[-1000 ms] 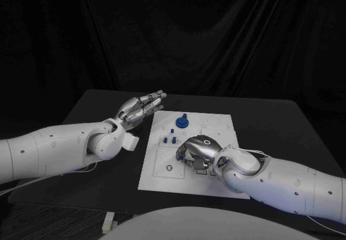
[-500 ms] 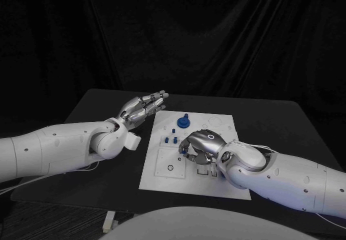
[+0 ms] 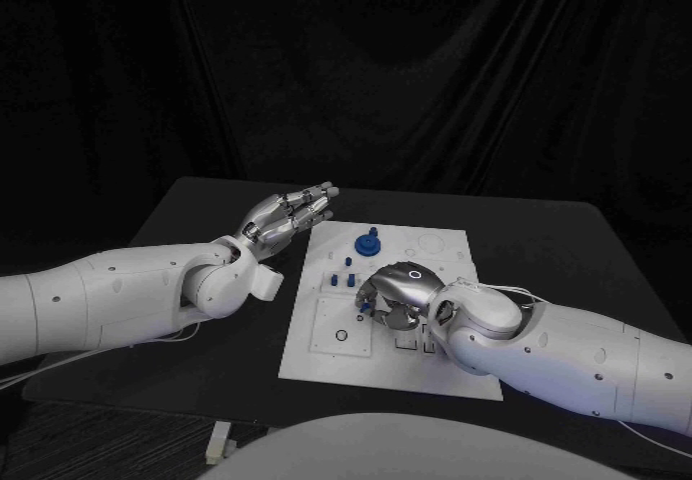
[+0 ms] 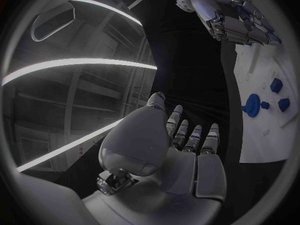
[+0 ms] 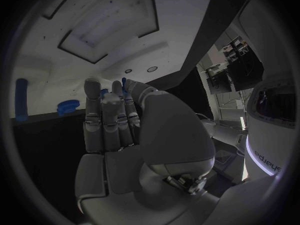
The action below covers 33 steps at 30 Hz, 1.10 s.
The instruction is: Assemble the parts on the task board
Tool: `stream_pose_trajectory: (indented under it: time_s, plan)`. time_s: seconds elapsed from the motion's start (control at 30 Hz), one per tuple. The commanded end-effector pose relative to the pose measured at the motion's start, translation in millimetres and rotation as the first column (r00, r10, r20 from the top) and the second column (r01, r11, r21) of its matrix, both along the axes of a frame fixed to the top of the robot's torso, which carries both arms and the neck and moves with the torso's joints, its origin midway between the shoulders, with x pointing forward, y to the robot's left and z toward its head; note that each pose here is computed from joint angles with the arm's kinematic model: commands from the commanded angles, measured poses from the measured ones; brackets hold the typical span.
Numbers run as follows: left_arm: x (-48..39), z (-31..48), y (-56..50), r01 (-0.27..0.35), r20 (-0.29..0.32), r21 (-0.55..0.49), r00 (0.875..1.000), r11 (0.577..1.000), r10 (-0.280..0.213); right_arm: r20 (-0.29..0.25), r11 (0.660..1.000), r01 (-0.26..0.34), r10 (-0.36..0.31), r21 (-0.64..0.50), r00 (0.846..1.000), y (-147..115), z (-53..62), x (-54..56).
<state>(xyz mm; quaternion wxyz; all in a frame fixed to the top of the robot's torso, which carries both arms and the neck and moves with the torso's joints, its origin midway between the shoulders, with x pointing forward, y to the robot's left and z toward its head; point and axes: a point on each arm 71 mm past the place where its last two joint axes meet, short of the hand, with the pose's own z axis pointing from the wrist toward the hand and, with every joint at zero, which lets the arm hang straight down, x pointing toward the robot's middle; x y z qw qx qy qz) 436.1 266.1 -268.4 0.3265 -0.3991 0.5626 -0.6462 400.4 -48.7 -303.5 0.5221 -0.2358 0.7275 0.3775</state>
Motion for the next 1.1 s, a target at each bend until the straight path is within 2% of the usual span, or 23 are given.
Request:
stream_pose_trajectory:
  time_s: [0.03, 0.63, 1.1]
  plan:
    - [-0.9, 1.7, -1.3, 0.005, 0.026, -0.032, 1.000, 0.999, -0.004, -0.015, 0.999, 0.005, -0.005, -0.032, 1.000, 0.6, -3.8, -0.3]
    - [-2.7, -2.0, -0.8, 0.007, 0.015, -0.032, 1.000, 0.999, -0.006, -0.016, 1.000, -0.011, 0.011, -0.019, 1.000, 4.4, -4.5, -3.1]
    - [-3.1, -3.1, -1.1, 0.010, 0.010, -0.033, 1.000, 0.999, -0.010, -0.038, 0.999, -0.014, 0.012, -0.041, 0.999, 6.2, -8.8, -5.7]
